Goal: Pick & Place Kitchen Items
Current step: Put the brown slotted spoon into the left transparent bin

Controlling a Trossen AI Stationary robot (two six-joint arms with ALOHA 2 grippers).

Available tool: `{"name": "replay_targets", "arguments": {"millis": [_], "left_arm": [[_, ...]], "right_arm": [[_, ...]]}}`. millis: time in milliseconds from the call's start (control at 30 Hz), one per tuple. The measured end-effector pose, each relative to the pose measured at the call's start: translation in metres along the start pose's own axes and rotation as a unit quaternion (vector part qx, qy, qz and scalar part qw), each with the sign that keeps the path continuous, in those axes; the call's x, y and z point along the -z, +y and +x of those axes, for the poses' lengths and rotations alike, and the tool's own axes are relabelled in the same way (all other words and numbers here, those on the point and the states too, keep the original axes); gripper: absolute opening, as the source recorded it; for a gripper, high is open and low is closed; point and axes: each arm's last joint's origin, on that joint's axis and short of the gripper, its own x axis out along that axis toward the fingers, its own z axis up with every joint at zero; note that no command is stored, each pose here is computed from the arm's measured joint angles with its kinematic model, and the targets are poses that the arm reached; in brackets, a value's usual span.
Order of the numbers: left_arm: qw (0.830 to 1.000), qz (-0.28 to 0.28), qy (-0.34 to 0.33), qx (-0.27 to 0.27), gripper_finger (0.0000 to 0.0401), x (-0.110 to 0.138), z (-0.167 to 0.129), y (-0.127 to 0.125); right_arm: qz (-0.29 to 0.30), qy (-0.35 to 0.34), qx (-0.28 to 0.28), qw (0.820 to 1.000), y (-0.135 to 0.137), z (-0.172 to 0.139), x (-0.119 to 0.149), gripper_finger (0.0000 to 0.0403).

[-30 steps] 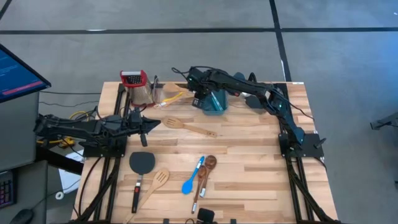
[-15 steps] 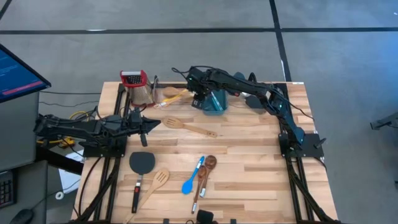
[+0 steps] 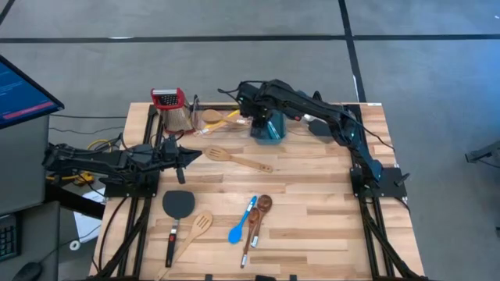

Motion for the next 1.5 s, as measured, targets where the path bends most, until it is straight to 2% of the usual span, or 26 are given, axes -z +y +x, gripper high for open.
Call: {"name": "replay_targets", "arguments": {"millis": [267,333,467,667,1033,1300,1500], "left_arm": [[1.000,0.004,0.009,-0.002,0.0002,0.002,0.002,-0.001],[1.000,0.005,0.012,-0.002,0.0002,0.002,0.003,-0.001],[1.000,-0.003,0.020,-0.004,0.0002,0.004,0.005,-0.002],[0.999,-0.008,0.040,0.012,0.0002,0.008,0.009,-0.004],[0.997,-0.010,0.070,0.042,0.0002,0.015,0.013,-0.011],[0.995,-0.005,0.071,0.067,0.0002,0.015,0.010,-0.018],[0.996,-0.003,0.065,0.060,0.0002,0.015,0.009,-0.020]], "right_arm": [[-0.020,-0.019,-0.007,1.000,0.025,-0.049,0.014,0.0018],[-0.029,-0.037,-0.012,0.999,0.035,-0.059,0.015,0.0006],[-0.053,-0.079,-0.039,0.995,0.056,-0.080,0.015,0.0015],[-0.099,-0.099,-0.081,0.987,0.086,-0.088,0.014,0.0003],[-0.131,-0.118,-0.092,0.980,0.112,-0.095,0.013,0.0001],[-0.154,-0.212,-0.086,0.961,0.126,-0.106,-0.001,0.0001],[-0.167,-0.311,-0.074,0.933,0.133,-0.117,-0.017,0.0000]]}}
